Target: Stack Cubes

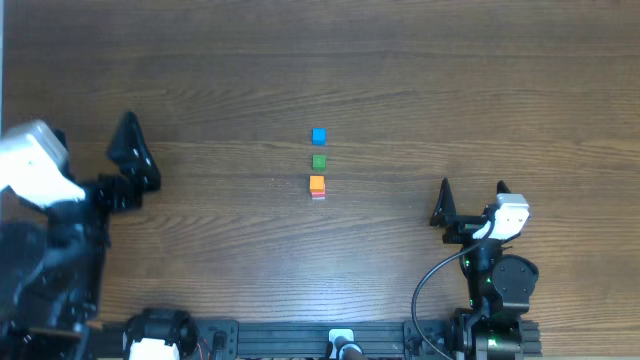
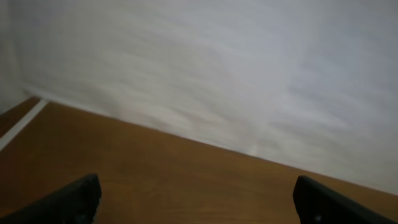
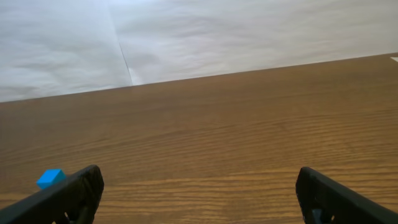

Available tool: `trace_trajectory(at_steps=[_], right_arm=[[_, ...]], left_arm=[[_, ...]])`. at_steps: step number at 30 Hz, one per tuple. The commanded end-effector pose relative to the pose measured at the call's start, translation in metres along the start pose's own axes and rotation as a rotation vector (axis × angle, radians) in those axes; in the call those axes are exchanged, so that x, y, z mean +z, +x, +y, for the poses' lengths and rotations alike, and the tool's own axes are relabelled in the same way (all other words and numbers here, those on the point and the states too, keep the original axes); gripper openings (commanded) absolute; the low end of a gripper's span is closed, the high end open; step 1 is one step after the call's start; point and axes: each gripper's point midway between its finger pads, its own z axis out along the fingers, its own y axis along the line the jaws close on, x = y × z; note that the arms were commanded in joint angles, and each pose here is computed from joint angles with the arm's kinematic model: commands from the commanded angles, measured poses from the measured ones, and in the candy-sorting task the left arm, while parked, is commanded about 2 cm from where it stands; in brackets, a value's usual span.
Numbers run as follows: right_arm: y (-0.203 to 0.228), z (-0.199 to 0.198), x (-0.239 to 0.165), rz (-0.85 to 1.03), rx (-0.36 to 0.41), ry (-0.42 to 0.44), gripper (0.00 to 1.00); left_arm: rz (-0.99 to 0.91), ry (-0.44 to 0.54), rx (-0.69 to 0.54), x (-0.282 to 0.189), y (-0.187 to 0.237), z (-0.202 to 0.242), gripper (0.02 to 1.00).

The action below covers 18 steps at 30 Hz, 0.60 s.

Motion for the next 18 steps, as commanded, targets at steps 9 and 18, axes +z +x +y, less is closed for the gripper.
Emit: trace_trajectory(at_steps=[9, 18], right_arm=[[0.002, 0.001, 0.0, 0.003, 0.005, -0.006, 0.991], [0.002, 0.001, 0.0, 0.003, 0.005, -0.005, 0.991]], left_arm=[[0.044, 0.064, 0.049, -0.016, 0.108, 0.025, 0.998], [0.003, 0.188, 0.071, 0.008, 0.168, 0.021, 0.996]])
